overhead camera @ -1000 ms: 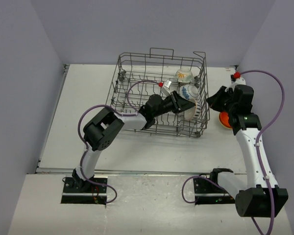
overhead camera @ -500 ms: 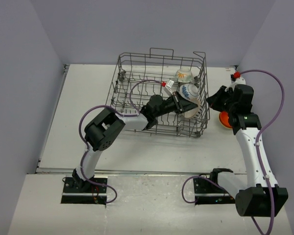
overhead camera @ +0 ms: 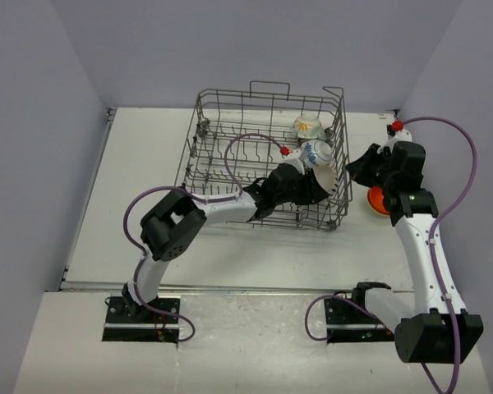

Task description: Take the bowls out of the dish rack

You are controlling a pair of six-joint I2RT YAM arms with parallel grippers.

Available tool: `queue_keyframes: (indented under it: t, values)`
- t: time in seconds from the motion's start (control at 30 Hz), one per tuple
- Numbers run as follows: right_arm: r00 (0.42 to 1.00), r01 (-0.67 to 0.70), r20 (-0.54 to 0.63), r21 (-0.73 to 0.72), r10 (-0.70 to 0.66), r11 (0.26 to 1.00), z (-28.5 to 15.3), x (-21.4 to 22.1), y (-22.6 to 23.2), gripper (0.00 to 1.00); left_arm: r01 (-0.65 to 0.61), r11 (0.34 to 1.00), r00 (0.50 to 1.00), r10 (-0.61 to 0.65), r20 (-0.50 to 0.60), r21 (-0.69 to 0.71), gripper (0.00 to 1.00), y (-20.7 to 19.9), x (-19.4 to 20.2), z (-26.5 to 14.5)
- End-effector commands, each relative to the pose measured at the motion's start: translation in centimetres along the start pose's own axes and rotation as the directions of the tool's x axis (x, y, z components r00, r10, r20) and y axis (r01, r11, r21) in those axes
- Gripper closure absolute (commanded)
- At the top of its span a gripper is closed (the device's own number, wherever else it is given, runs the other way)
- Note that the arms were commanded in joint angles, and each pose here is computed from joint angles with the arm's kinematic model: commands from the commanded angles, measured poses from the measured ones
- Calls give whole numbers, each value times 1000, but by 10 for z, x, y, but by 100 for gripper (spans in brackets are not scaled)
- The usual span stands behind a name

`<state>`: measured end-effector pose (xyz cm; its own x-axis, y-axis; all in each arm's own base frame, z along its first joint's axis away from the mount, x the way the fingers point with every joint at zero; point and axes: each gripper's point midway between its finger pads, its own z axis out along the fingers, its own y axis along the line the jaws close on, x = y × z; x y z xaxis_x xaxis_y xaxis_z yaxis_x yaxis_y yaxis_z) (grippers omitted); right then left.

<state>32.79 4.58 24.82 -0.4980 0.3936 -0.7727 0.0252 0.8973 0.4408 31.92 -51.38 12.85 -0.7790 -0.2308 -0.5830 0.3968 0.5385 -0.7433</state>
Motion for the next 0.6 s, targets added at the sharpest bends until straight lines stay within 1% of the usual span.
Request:
queue_keyframes:
  t: [0.0, 0.23, 0.43, 0.57]
  values:
    - [989, -4, -148, -11, 2, 1000, 4, 39, -3, 100, -113, 989, 992, 118, 54, -95, 55, -5, -19, -11]
    - [989, -4, -146, -15, 1, 1000, 3, 38, -2, 100, -159, 978, 984, 168, 63, -137, 55, 2, -23, -2]
    - [989, -1, -147, -25, -2, 1000, 3, 38, 0, 100, -212, 972, 970, 222, 103, -101, 55, -9, -32, 9]
    - [989, 0, -148, -25, -4, 1000, 3, 38, 0, 100, -248, 961, 960, 260, 99, -118, 56, -2, -31, 17]
